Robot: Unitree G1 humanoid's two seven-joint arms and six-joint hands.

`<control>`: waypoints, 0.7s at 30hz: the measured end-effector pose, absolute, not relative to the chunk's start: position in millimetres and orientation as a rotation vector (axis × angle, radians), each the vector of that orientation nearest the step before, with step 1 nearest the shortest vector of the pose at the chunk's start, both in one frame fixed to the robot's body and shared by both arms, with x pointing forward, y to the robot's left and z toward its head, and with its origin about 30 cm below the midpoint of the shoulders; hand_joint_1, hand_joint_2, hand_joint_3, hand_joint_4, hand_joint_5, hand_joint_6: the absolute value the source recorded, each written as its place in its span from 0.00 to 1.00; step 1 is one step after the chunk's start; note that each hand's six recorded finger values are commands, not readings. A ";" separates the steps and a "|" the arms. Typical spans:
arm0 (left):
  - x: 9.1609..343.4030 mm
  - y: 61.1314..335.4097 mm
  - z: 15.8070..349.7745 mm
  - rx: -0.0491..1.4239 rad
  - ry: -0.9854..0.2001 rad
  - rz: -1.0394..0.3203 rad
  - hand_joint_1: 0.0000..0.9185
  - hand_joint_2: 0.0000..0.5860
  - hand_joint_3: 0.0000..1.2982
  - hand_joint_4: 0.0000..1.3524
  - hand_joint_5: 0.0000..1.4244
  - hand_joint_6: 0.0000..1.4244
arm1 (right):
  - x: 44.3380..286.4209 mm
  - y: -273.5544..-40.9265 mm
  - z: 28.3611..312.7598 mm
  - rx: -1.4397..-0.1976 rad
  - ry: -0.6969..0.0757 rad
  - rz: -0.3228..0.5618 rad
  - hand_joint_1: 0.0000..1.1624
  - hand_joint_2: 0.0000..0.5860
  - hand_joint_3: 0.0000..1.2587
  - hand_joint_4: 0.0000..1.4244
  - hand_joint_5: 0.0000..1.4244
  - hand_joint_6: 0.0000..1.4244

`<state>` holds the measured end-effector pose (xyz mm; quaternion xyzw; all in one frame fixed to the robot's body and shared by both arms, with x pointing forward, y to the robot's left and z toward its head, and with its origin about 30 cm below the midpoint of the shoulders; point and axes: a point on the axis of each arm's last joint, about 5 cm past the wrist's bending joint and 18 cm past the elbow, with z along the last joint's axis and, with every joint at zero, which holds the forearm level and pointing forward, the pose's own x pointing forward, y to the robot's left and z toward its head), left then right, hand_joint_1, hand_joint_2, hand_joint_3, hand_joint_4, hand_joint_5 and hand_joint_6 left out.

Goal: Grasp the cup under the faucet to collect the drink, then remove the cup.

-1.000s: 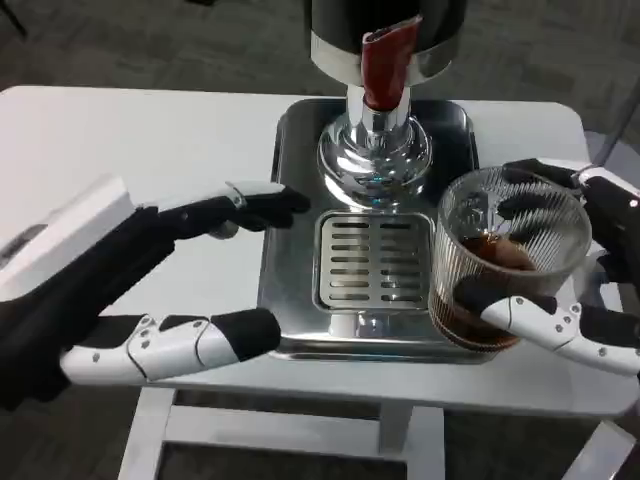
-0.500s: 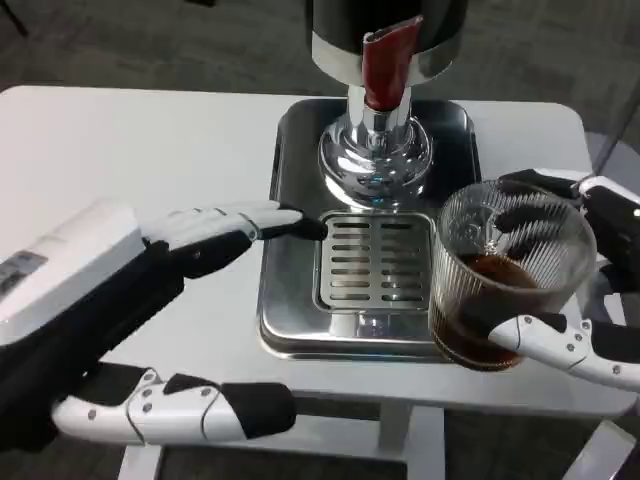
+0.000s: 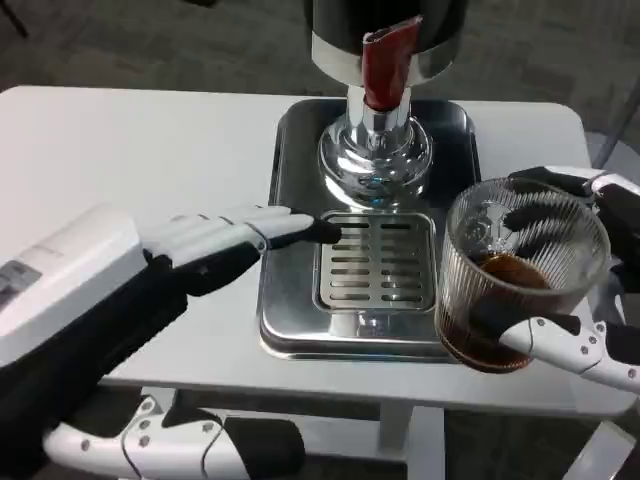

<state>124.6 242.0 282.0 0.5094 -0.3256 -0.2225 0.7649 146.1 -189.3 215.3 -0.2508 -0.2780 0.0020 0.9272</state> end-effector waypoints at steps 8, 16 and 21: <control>120.4 239.5 280.5 1.119 -0.708 -0.515 0.00 0.11 0.13 0.05 0.07 0.16 | 145.4 -188.5 216.6 -0.522 -0.572 0.023 0.72 0.32 0.81 0.82 0.98 1.00; 118.5 238.0 280.9 1.127 -0.711 -0.525 0.00 0.11 0.12 0.04 0.07 0.16 | 147.0 -183.8 216.6 -0.520 -0.568 0.062 0.72 0.32 0.81 0.82 0.98 1.00; 116.2 238.7 280.4 1.130 -0.701 -0.524 0.00 0.11 0.12 0.03 0.07 0.15 | 148.1 -181.3 216.6 -0.530 -0.561 0.083 0.72 0.32 0.81 0.82 0.98 1.00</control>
